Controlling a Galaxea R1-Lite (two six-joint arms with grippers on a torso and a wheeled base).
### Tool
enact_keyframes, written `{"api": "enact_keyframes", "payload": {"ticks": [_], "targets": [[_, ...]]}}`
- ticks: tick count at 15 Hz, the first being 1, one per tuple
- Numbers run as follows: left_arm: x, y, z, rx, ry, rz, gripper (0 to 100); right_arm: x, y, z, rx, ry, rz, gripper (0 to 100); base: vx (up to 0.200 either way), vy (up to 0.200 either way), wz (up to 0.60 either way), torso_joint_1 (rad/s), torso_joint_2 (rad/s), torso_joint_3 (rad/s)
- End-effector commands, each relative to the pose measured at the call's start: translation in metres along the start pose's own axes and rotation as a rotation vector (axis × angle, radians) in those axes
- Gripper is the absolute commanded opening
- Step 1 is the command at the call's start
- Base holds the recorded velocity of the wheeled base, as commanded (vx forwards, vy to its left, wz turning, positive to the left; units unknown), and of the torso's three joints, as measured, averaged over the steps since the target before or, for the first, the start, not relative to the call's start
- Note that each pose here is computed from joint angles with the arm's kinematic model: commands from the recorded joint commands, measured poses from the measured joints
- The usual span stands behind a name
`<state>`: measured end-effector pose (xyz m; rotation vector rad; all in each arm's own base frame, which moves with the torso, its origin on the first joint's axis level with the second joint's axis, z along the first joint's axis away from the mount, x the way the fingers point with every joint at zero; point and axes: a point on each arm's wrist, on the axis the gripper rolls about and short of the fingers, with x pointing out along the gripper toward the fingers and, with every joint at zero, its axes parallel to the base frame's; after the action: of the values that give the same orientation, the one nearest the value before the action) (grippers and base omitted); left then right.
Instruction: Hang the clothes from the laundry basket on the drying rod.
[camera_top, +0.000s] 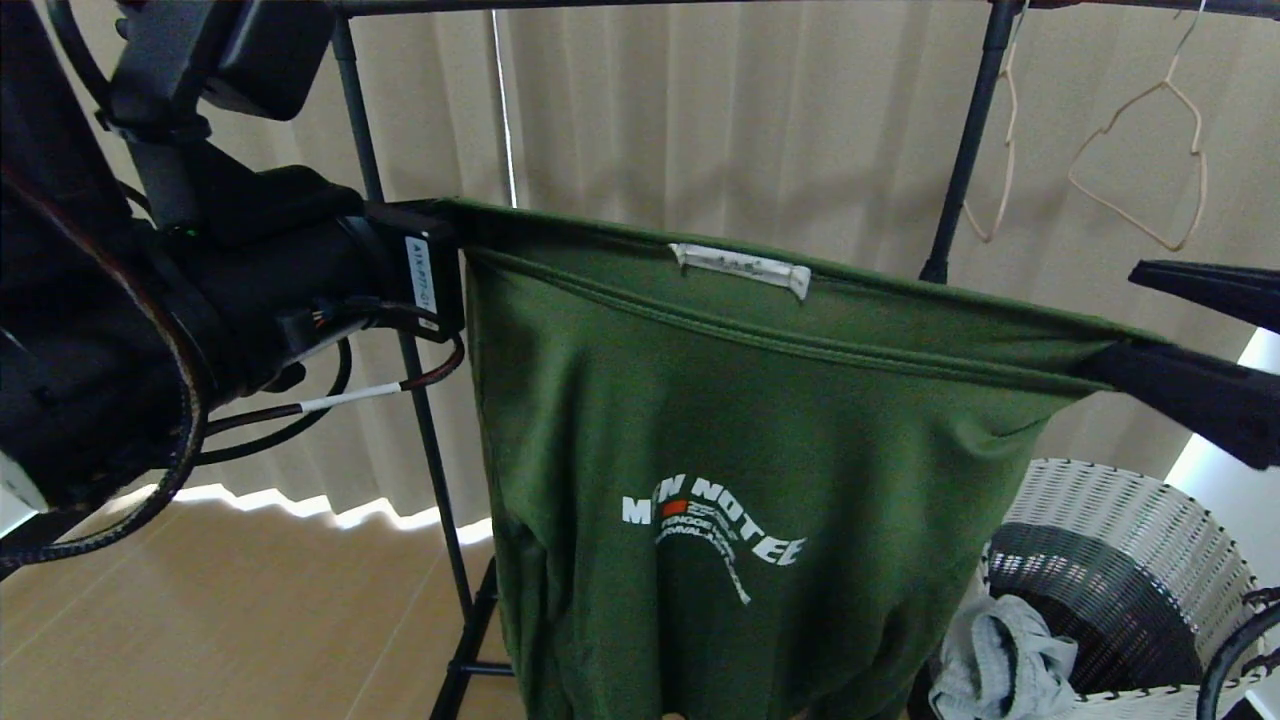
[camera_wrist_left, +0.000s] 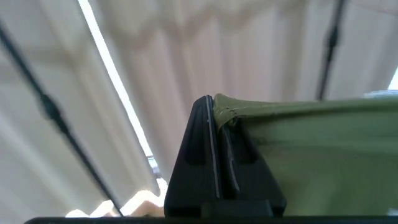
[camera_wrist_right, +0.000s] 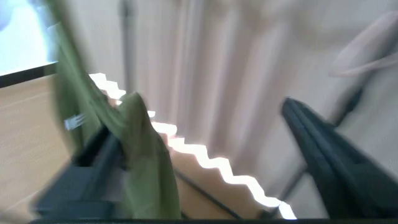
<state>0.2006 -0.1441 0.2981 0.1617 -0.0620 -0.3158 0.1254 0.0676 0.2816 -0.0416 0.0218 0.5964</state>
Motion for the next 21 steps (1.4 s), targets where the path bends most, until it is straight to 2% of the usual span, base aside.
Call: {"api": "enact_keyframes", "payload": {"ticks": [1, 2, 3, 7, 9, 10, 11, 12, 13, 14, 15, 17, 19, 21], "targets": [[0.006, 0.002, -0.003, 0.0, -0.004, 0.031, 0, -0.014, 0.004, -0.004, -0.003, -0.019, 0.083, 100, 0.0, 0.0, 0.0, 0.0, 0.0, 0.0], [0.007, 0.002, -0.001, -0.011, -0.036, 0.037, 0, -0.018, 0.006, -0.005, -0.004, -0.025, 0.144, 100, 0.0, 0.0, 0.0, 0.0, 0.0, 0.0], [0.008, 0.002, 0.0, -0.019, -0.058, 0.041, 0, -0.021, 0.006, -0.005, -0.005, -0.03, 0.156, 100, 0.0, 0.0, 0.0, 0.0, 0.0, 0.0], [0.002, 0.002, -0.01, -0.019, -0.069, 0.037, 0, -0.02, 0.005, -0.008, -0.005, -0.015, 0.14, 100, 0.0, 0.0, 0.0, 0.0, 0.0, 0.0], [-0.011, 0.005, -0.011, -0.013, -0.084, 0.021, 0, -0.02, -0.004, -0.011, -0.002, 0.013, 0.035, 100, 0.0, 0.0, 0.0, 0.0, 0.0, 0.0], [-0.023, 0.008, -0.012, -0.002, -0.104, -0.037, 0, -0.021, -0.012, -0.015, -0.035, 0.075, -0.08, 100, 0.0, 0.0, 0.0, 0.0, 0.0, 0.0], [-0.032, 0.011, -0.011, 0.009, -0.123, -0.078, 0, -0.023, -0.015, -0.019, -0.05, 0.12, -0.145, 100, 0.0, 0.0, 0.0, 0.0, 0.0, 0.0], [-0.039, 0.014, -0.012, 0.03, -0.13, -0.089, 0, -0.025, -0.02, -0.023, -0.048, 0.155, -0.231, 100, 0.0, 0.0, 0.0, 0.0, 0.0, 0.0], [-0.044, 0.019, -0.015, 0.066, -0.119, -0.073, 0, -0.026, -0.023, -0.025, -0.05, 0.175, -0.303, 100, 0.0, 0.0, 0.0, 0.0, 0.0, 0.0], [-0.045, 0.021, -0.017, 0.089, -0.109, -0.063, 0, -0.026, -0.024, -0.026, -0.057, 0.182, -0.329, 100, 0.0, 0.0, 0.0, 0.0, 0.0, 0.0], [-0.05, 0.031, -0.021, 0.157, -0.077, -0.023, 0, -0.027, -0.026, -0.027, -0.084, 0.194, -0.389, 100, 0.0, 0.0, 0.0, 0.0, 0.0, 0.0], [-0.052, 0.04, -0.026, 0.171, -0.017, 0.01, 0, -0.029, -0.027, -0.027, -0.1, 0.196, -0.435, 100, 0.0, 0.0, 0.0, 0.0, 0.0, 0.0], [-0.054, 0.044, -0.028, 0.172, -0.003, 0.032, 0, -0.029, -0.027, -0.029, -0.11, 0.205, -0.451, 100, 0.0, 0.0, 0.0, 0.0, 0.0, 0.0], [-0.061, 0.054, -0.033, 0.177, 0.034, 0.074, 0, -0.033, -0.03, -0.034, -0.187, 0.236, -0.514, 100, 0.0, 0.0, 0.0, 0.0, 0.0, 0.0]]}}
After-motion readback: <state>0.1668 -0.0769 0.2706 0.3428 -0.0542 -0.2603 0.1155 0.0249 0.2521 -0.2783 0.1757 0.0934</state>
